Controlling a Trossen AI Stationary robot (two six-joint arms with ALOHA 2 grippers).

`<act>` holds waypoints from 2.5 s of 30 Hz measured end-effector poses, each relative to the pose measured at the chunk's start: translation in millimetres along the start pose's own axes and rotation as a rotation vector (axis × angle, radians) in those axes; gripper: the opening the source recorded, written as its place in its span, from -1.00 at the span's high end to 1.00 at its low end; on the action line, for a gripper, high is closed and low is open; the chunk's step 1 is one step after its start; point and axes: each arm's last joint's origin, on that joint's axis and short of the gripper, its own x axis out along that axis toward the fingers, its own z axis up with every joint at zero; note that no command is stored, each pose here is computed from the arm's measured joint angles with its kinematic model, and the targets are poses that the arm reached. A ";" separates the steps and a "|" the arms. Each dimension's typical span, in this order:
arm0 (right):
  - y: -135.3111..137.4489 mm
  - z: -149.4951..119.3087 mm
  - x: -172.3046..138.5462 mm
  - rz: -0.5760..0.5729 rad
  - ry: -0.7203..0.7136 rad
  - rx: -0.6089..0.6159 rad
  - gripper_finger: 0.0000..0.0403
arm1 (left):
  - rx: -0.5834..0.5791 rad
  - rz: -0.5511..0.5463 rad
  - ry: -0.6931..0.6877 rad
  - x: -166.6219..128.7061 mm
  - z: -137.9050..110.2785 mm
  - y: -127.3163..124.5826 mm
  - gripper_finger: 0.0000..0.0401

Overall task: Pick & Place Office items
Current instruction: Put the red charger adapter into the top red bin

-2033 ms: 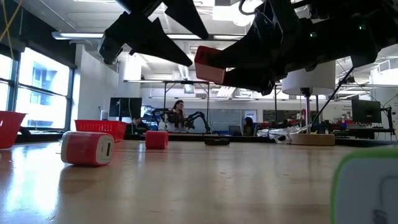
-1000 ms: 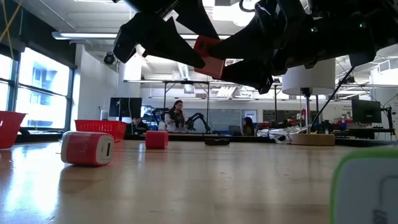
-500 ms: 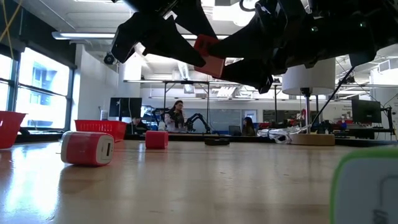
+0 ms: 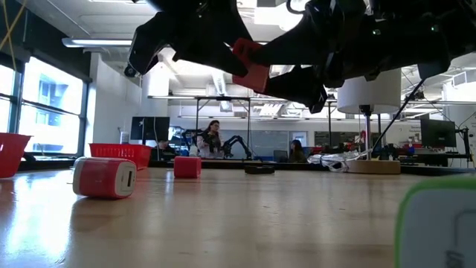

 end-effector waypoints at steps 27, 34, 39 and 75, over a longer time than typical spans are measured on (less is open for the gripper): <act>-10.3 -16.8 -1.8 -0.135 0.155 -0.206 -0.44 | -0.379 -0.030 0.022 -0.4 -2.4 -2.9 0.32; -14.2 -19.1 -2.9 -0.224 0.162 -0.228 -0.42 | -0.493 -0.194 0.056 -1.2 -9.0 -10.6 0.32; -14.1 -19.3 -2.9 -0.223 0.164 -0.227 -0.43 | -0.563 -0.240 0.091 -19.3 -12.3 -7.1 0.32; -15.4 -20.4 -3.2 -0.230 0.178 -0.231 -0.42 | -1.033 -0.318 0.589 -52.8 -77.9 25.7 0.32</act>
